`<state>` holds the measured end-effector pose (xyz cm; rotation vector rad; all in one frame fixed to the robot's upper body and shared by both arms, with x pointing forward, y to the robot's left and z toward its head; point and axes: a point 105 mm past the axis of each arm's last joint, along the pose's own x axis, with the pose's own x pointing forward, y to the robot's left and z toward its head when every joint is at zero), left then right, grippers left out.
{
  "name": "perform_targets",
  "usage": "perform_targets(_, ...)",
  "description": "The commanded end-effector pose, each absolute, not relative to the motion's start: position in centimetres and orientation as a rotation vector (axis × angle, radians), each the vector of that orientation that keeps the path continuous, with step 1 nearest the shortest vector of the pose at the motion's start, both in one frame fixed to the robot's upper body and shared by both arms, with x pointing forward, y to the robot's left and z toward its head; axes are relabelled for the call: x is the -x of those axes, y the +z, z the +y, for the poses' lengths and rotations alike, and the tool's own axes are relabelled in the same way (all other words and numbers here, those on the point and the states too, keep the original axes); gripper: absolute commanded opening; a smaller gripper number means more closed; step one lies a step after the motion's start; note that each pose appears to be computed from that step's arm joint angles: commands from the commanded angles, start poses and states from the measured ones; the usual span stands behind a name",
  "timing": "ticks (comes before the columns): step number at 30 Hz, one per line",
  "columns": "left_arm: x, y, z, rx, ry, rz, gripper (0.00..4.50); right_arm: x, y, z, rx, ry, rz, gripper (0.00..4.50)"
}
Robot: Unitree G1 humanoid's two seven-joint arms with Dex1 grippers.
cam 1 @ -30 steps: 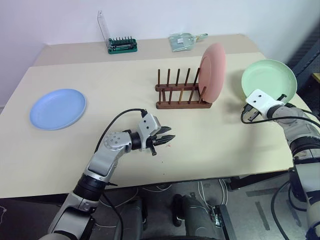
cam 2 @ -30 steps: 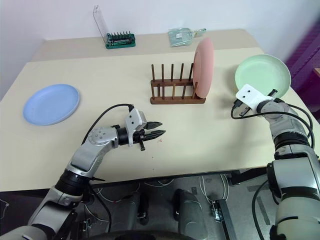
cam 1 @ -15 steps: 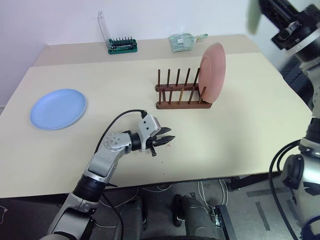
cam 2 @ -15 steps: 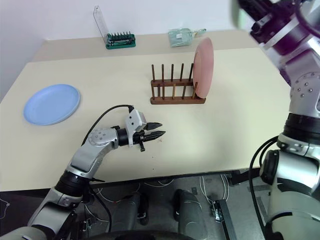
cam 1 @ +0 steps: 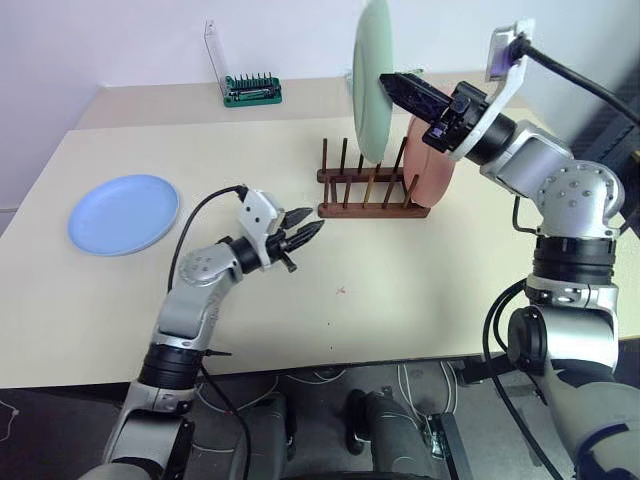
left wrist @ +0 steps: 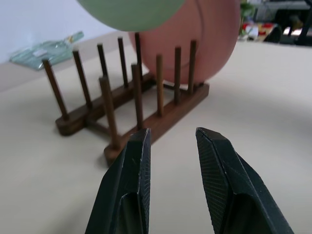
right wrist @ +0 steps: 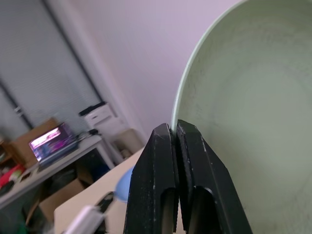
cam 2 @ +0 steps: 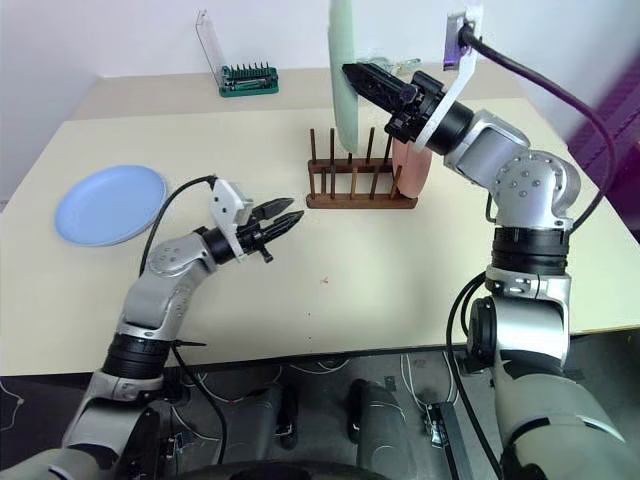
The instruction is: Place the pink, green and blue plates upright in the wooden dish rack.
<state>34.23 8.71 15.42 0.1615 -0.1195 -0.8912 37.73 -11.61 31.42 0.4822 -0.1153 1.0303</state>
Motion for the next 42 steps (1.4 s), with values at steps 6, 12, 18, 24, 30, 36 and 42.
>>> perform_targets(6,-32.9,15.9,8.4,-0.159,-0.932,-0.134,1.47,-38.8,33.1,-12.6,-0.516,1.03,-0.171,0.03)
perform_targets(12,-32.8,15.9,8.2,-0.163,-0.941,-0.131,1.47,-40.1,31.9,-13.5,-0.534,0.965,-0.128,0.03)
perform_targets(18,-32.8,15.9,8.0,-0.167,-0.949,-0.128,1.47,-40.6,32.0,-14.0,-0.522,0.925,-0.148,2.4)
perform_targets(24,-32.8,16.0,7.7,-0.169,-0.961,-0.129,1.47,-40.2,33.6,-14.0,-0.399,0.915,-0.233,3.32)
perform_targets(30,-32.8,16.0,7.5,-0.173,-0.963,-0.134,1.47,-39.3,35.9,-13.8,-0.186,0.89,-0.334,3.32)
perform_targets(36,-35.4,17.2,9.0,-0.251,-0.769,-0.222,1.47,-39.1,36.8,-13.5,0.092,0.809,-0.4,3.32)
perform_targets(42,-40.3,20.7,22.1,-0.092,-0.015,-0.228,3.91,-33.1,32.4,-6.5,0.526,1.149,-0.444,3.36)
